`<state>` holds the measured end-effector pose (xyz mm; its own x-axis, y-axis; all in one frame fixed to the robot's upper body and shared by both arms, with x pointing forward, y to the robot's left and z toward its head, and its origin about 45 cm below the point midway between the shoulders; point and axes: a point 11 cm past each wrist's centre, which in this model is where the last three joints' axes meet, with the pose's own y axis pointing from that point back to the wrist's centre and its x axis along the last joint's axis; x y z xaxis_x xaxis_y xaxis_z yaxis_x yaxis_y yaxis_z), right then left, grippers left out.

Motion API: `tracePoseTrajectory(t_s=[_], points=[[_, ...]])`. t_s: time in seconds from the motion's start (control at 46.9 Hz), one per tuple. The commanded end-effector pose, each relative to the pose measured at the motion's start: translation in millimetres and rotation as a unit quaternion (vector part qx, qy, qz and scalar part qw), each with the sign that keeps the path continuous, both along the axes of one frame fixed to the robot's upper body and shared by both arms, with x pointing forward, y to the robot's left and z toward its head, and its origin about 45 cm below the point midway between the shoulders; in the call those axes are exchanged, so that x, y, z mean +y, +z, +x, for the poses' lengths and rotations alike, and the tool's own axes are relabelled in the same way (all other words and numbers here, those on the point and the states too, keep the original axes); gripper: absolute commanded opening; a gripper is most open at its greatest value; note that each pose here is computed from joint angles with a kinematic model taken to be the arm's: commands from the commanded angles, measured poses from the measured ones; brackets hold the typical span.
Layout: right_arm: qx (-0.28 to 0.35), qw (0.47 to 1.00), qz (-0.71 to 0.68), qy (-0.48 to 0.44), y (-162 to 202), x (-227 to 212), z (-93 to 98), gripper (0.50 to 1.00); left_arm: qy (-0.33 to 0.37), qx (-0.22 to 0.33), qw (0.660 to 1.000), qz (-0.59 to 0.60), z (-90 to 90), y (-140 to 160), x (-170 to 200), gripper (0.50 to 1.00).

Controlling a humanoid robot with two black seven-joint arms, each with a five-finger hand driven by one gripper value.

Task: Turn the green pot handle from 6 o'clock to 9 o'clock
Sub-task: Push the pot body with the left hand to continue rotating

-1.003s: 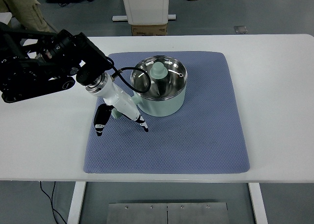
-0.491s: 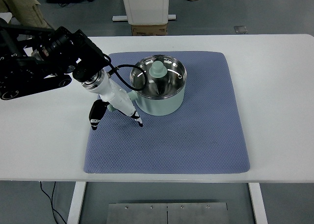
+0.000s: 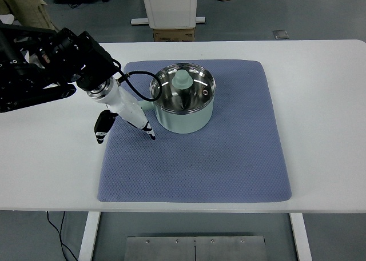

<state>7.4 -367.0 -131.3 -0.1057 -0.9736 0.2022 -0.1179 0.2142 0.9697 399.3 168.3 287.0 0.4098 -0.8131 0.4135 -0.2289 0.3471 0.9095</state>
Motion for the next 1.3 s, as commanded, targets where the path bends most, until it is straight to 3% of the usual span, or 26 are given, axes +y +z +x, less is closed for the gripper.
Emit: tracePoseTrajectory(t_s=[0.0, 0.363, 1.28], points=[[0.0, 1.0, 0.0, 0.0, 0.0, 0.0, 0.0, 1.0, 0.002, -0.002, 1.0, 0.002, 1.2, -1.0, 2.5, 1.0], [0.0, 1.0, 0.0, 0.0, 0.0, 0.0, 0.0, 1.0, 0.013, -0.027, 0.999, 0.014, 14.4, 3.0, 16.3, 1.0], [0.0, 1.0, 0.0, 0.0, 0.0, 0.0, 0.0, 1.0, 0.002, -0.055, 0.998, 0.034, 21.5, 3.8, 27.7, 1.0]])
